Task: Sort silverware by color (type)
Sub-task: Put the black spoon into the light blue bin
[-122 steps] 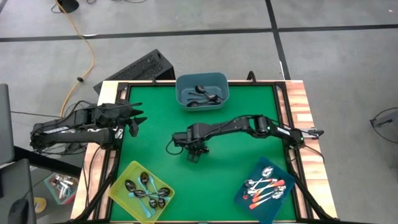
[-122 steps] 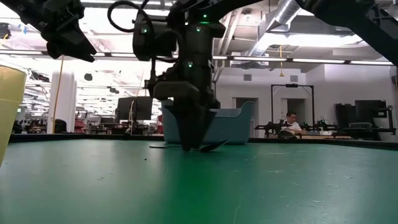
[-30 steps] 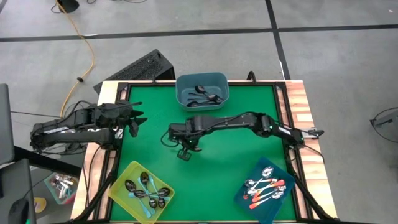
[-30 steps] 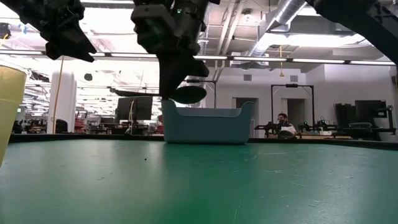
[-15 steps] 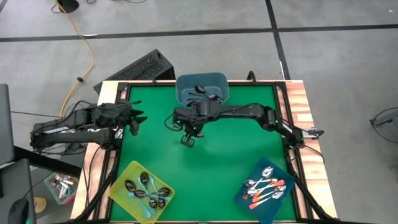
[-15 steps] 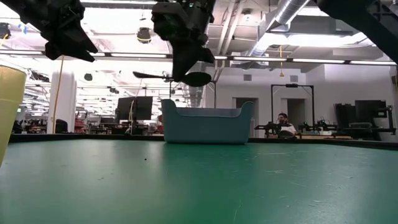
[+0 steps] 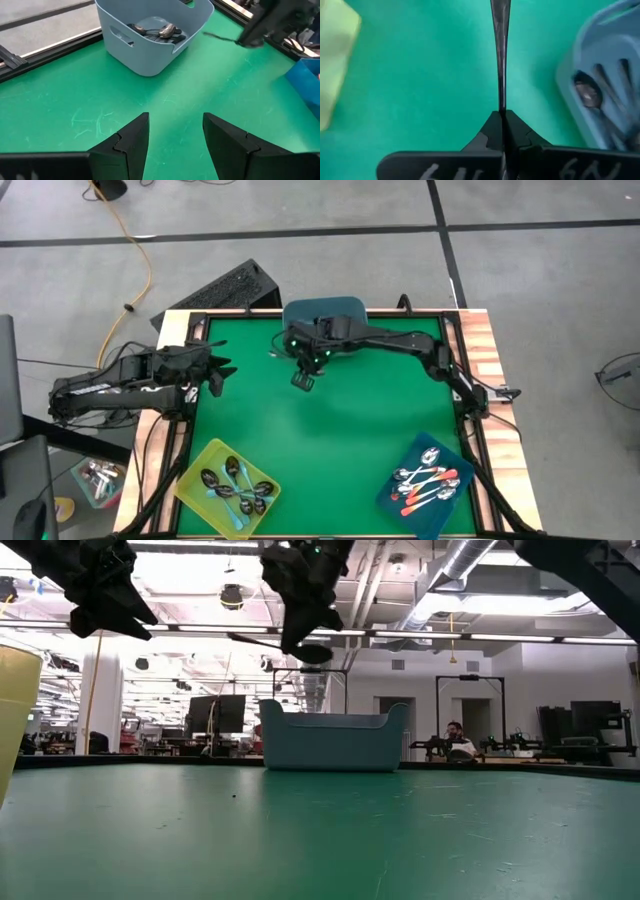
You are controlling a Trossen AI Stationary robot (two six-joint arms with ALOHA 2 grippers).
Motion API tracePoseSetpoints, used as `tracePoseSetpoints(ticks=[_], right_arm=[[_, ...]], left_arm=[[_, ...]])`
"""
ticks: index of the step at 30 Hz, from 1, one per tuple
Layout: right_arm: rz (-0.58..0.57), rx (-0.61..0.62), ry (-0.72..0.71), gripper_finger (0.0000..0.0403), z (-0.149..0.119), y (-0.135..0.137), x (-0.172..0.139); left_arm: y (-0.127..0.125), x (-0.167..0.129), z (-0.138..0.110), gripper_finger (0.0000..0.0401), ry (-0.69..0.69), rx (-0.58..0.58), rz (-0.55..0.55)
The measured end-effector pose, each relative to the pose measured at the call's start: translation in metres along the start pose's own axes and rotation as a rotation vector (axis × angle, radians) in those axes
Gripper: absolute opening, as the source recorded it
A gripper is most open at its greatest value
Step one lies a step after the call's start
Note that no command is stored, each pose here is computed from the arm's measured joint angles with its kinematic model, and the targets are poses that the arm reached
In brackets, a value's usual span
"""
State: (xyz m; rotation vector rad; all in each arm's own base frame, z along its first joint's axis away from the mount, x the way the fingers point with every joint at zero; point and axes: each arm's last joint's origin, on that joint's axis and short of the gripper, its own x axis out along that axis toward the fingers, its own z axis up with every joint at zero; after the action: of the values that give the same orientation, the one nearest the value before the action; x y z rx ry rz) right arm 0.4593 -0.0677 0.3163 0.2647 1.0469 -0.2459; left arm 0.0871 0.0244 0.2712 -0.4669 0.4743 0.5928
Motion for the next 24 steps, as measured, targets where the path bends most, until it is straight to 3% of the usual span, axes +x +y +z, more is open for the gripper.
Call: tracePoseSetpoints(ticks=[24], right_arm=[[-0.029,-0.055,-0.123,0.0006,0.017,-0.092,-0.033]], left_arm=[[0.003,0.0,0.002,0.017,-0.055,-0.088,0.086]])
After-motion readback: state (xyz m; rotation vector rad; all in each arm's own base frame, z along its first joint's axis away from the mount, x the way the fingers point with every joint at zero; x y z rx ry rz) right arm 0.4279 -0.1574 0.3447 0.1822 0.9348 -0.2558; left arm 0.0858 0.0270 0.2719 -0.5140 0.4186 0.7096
